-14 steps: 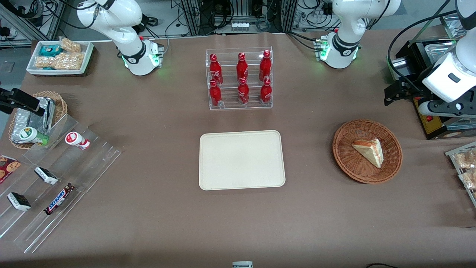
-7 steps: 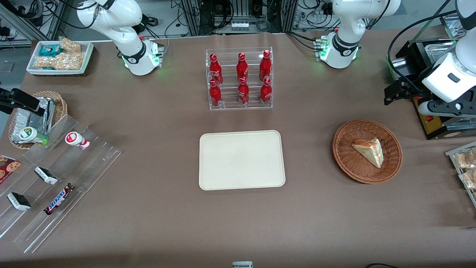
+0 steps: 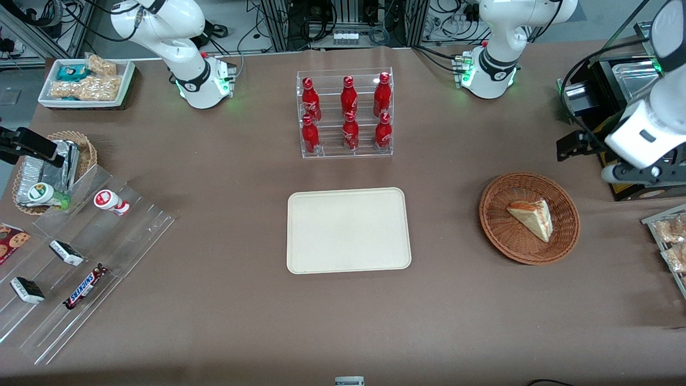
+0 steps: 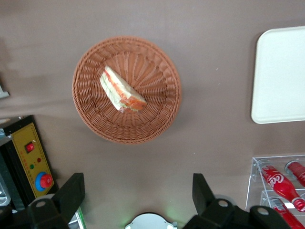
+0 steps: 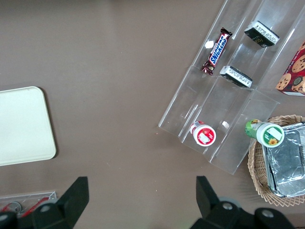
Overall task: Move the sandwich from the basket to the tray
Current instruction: 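Lower the open left gripper onto the sandwich in the basket and close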
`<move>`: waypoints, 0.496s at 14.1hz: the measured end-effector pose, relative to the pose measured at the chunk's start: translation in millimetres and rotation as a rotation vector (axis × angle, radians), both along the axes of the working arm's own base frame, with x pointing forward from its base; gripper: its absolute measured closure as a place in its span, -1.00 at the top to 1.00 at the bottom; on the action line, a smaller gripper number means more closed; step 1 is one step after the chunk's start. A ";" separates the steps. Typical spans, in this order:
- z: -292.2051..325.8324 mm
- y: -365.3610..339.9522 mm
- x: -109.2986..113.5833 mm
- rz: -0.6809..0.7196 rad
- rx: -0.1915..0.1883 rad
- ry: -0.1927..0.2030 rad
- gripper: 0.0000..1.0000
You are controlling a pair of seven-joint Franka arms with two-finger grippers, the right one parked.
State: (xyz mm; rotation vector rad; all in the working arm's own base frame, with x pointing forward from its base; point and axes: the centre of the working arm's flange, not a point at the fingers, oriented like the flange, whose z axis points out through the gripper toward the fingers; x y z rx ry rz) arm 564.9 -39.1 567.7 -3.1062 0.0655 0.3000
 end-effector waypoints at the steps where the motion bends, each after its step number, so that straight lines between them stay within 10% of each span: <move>1: -19.4 3.3 6.2 0.006 0.002 0.033 1.00; 7: -160.0 42.9 29.3 0.076 0.009 0.111 1.00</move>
